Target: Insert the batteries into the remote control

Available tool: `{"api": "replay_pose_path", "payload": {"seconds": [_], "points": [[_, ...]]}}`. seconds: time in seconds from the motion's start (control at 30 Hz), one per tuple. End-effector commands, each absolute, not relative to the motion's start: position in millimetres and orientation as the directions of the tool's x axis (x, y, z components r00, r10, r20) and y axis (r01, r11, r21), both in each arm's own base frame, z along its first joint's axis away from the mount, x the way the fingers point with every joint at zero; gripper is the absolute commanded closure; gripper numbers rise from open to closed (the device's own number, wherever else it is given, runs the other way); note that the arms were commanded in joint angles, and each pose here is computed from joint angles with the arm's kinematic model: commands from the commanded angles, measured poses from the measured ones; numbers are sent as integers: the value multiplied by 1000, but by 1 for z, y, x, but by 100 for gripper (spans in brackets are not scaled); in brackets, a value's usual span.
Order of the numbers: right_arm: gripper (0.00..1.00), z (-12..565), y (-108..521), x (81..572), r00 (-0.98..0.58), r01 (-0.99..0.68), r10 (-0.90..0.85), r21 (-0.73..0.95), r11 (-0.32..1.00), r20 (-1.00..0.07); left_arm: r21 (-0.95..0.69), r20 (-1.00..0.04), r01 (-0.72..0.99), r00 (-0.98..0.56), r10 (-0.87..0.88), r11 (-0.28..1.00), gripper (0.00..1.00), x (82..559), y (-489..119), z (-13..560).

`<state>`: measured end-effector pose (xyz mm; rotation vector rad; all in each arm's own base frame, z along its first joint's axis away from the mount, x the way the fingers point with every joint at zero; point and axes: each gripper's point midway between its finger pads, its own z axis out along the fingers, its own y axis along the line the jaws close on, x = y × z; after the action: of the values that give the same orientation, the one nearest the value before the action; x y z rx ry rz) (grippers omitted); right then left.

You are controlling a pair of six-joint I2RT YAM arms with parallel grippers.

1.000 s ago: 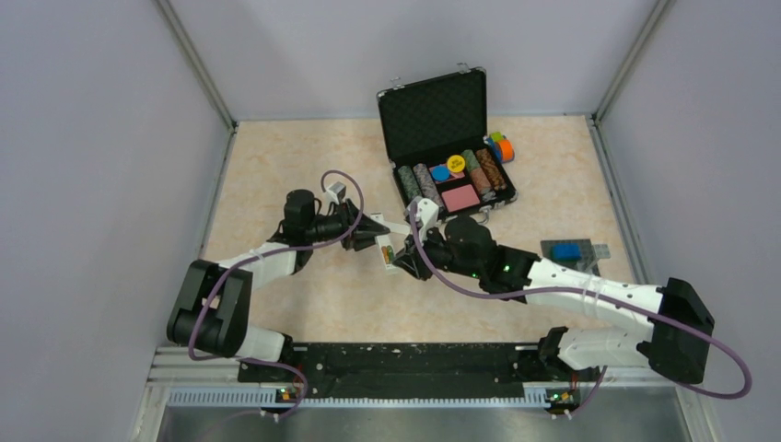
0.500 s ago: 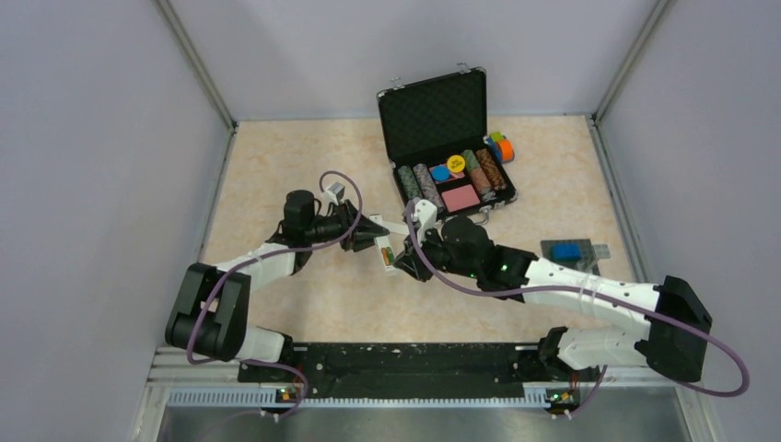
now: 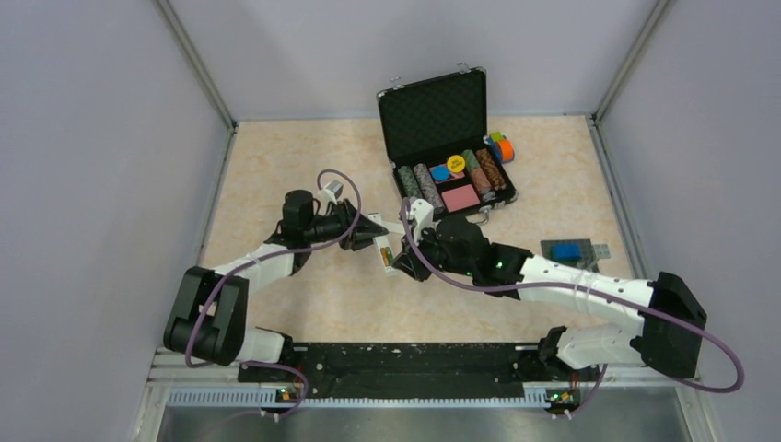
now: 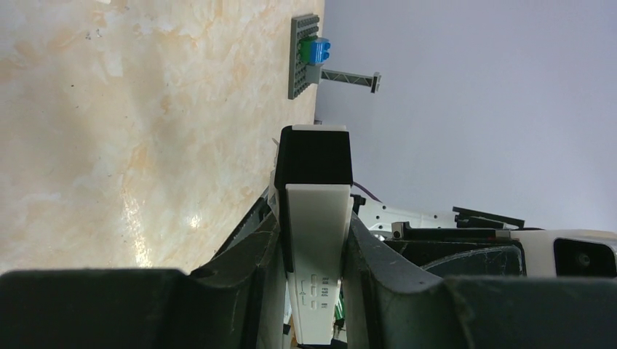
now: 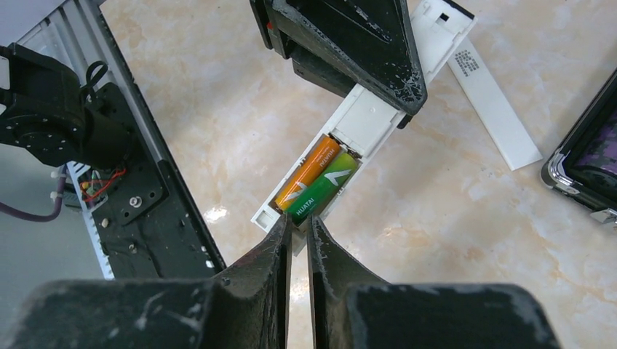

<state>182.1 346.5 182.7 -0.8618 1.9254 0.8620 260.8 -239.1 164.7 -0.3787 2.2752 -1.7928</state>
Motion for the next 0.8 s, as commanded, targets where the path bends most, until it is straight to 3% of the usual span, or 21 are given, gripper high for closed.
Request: {"api": "replay_pose_path", "payload": {"seconds": [0.0,0.77], "points": [[90,186,346,199,-432,-782,-216,245,573,-876,-985,-94,57,-968,-232,160,100,242,-245,203],[97,170,349,201,-527,-767,-207,357,533,-824,-969,-238,218,-948,-211,114,100,232,-244,233]]}}
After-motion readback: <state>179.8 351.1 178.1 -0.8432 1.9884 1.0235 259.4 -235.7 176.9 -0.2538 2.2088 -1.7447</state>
